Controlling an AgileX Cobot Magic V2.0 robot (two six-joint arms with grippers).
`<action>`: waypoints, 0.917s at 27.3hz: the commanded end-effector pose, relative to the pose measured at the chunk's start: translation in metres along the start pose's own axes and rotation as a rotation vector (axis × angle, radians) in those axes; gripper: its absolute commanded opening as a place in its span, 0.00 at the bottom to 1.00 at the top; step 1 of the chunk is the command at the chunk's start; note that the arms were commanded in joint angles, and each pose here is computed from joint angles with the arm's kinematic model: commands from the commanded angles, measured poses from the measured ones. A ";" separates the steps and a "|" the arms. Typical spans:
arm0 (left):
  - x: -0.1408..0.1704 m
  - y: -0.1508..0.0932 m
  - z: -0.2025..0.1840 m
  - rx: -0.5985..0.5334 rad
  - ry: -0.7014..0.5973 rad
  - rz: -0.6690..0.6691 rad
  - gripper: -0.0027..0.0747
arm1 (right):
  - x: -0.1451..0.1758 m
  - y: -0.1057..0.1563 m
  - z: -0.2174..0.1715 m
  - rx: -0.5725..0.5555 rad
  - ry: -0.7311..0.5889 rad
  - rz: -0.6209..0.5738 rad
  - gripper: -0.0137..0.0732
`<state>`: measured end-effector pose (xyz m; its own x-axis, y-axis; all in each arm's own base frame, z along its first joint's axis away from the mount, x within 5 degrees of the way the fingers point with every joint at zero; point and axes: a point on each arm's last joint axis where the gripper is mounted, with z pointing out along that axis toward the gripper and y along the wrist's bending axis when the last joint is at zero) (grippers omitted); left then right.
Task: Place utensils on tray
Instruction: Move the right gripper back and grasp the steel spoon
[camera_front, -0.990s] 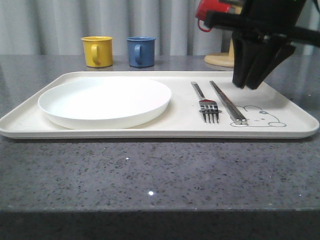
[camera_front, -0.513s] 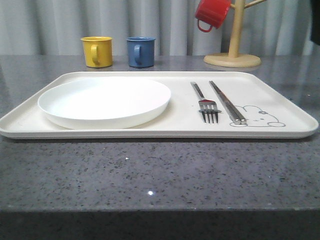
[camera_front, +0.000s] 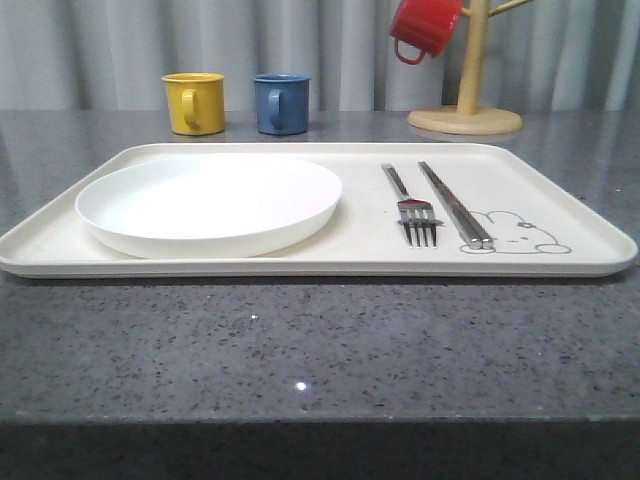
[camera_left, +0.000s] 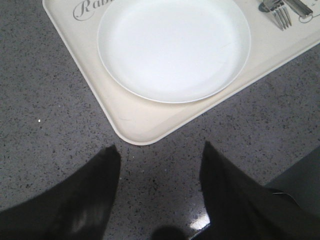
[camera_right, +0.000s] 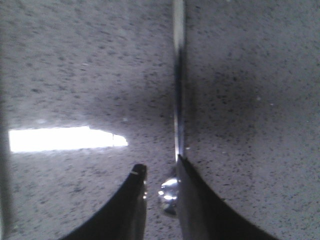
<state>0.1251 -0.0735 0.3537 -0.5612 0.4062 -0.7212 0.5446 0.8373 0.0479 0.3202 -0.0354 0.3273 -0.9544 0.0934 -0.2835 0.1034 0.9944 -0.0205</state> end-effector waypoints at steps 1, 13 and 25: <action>-0.011 0.000 -0.007 0.001 -0.095 -0.006 0.51 | 0.002 -0.011 -0.006 0.025 0.026 0.008 0.36; -0.011 0.000 -0.007 0.001 -0.095 -0.006 0.51 | -0.007 -0.015 0.028 0.061 0.121 -0.005 0.36; -0.011 0.000 -0.007 0.001 -0.095 -0.006 0.51 | -0.011 -0.015 0.050 0.057 0.174 -0.008 0.36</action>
<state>0.1251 -0.0735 0.3537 -0.5612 0.4062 -0.7212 0.5446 0.8373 0.0479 0.3497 -0.0504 0.2670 -0.9874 0.1086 -0.1148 0.1156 0.9917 -0.0562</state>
